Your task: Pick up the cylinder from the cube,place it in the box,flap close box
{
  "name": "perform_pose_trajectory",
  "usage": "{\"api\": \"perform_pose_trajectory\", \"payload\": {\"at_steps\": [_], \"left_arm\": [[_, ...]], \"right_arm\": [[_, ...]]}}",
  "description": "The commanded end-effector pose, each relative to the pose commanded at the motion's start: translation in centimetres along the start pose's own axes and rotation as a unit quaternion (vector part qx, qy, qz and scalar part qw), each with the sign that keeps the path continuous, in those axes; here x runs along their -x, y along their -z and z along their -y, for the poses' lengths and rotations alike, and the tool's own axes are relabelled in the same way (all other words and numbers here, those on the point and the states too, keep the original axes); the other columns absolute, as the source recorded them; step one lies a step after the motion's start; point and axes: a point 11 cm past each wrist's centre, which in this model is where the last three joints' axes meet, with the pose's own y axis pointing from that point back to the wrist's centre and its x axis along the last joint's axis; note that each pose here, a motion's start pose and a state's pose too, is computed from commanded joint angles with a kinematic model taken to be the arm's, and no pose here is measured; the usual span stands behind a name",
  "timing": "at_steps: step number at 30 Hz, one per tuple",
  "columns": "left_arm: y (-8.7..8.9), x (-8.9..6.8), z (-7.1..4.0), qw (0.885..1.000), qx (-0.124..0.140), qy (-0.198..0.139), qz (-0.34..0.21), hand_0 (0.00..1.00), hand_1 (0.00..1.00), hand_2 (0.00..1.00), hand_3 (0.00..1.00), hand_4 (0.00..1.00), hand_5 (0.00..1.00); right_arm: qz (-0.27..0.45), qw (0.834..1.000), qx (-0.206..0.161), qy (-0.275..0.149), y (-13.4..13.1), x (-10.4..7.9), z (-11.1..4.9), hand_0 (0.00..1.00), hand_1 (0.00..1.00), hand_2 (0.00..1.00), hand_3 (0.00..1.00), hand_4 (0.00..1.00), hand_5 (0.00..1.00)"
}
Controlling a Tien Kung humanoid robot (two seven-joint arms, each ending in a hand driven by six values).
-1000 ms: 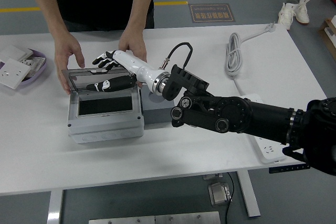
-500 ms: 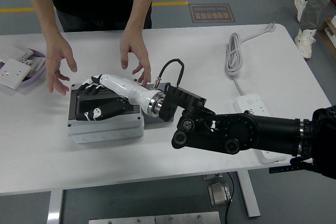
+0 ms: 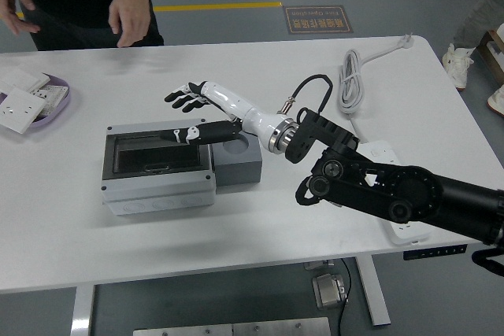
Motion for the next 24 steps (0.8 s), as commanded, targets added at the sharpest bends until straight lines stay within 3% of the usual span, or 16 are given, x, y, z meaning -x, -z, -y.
{"api": "perform_pose_trajectory", "payload": {"at_steps": [6, 14, 18, 24], "left_arm": [[0.6, 0.3, 0.0, 1.0, -0.007, 0.002, -0.002, 0.629, 0.647, 0.625, 0.668, 0.722, 0.253], [1.3, 0.2, -0.1, 1.0, -0.018, -0.003, -0.003, 0.629, 0.647, 0.625, 0.668, 0.722, 0.253], [1.7, -0.1, -0.1, 1.0, -0.022, -0.006, -0.005, 0.629, 0.647, 0.625, 0.668, 0.722, 0.253], [1.5, -0.3, -0.2, 1.0, -0.017, -0.006, -0.01, 0.629, 0.647, 0.625, 0.668, 0.722, 0.253]], "right_arm": [[0.019, 0.997, -0.007, -0.077, -1.1, -3.5, -1.7, 0.795, 0.709, 0.734, 0.741, 0.942, 0.533], [0.118, 0.976, 0.049, -0.179, -7.5, -7.3, -5.1, 0.792, 0.697, 0.72, 0.698, 0.921, 0.55], [0.165, 0.962, 0.062, -0.208, -9.6, -8.0, -6.6, 0.784, 0.692, 0.715, 0.684, 0.911, 0.553], [0.217, 0.949, 0.061, -0.221, -11.1, -7.2, -7.9, 0.775, 0.692, 0.703, 0.677, 0.918, 0.539]]}}
